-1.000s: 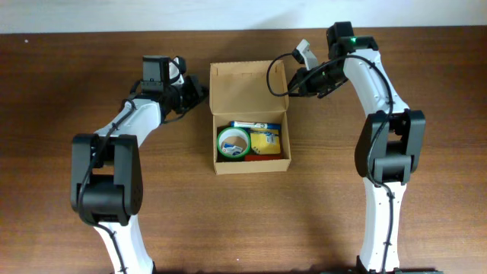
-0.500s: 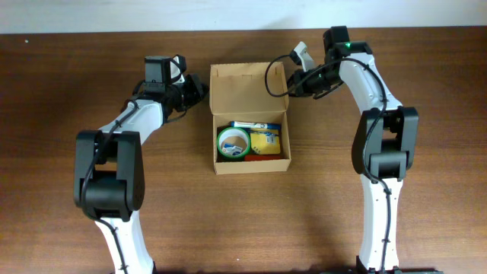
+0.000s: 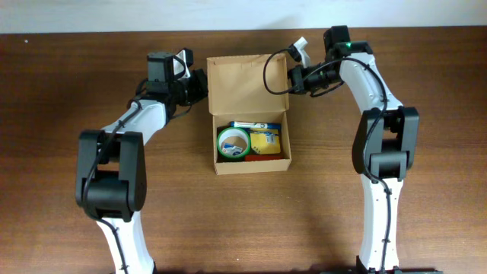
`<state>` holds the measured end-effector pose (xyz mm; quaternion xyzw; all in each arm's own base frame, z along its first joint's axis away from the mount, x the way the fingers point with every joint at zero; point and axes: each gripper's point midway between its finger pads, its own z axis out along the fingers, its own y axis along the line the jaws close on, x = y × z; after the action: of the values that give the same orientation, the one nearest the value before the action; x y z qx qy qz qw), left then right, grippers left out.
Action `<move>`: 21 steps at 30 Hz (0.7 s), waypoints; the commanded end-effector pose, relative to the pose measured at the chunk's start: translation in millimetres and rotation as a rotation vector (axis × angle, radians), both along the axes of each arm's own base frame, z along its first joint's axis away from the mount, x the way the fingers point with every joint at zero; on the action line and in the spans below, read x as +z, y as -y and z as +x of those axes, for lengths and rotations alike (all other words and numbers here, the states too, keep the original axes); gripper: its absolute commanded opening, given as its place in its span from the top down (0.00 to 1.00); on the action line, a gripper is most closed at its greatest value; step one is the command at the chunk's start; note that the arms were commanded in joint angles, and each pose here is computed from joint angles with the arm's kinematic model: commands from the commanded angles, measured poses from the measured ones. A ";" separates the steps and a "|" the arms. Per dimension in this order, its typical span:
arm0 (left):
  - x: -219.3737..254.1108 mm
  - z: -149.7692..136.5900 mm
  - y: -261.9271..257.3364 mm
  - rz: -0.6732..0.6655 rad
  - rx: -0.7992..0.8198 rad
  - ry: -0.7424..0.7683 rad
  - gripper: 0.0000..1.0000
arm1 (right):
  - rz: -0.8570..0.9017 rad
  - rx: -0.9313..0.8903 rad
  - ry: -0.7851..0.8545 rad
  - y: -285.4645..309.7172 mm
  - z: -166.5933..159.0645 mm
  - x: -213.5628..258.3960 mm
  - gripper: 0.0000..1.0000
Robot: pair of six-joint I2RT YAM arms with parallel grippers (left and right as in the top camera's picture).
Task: Pack container
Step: 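Push the lid forward and down with both grippers to close the box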
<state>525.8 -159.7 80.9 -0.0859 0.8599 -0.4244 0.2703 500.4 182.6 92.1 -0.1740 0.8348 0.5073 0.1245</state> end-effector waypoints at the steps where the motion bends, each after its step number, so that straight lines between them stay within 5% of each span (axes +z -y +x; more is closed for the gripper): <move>1: 19.9 -3.0 4.4 -0.042 -0.067 0.046 0.98 | 0.153 0.014 -0.012 -1.7 -2.5 17.3 0.96; 21: 152.3 -30.3 16.8 -0.004 -0.206 0.397 0.98 | 0.182 0.042 0.147 7.8 -20.7 104.0 0.96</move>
<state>505.9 -168.2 209.8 0.0458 0.8081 -0.4517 0.3754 488.7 174.0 157.6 -0.1753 0.7842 0.5760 0.1500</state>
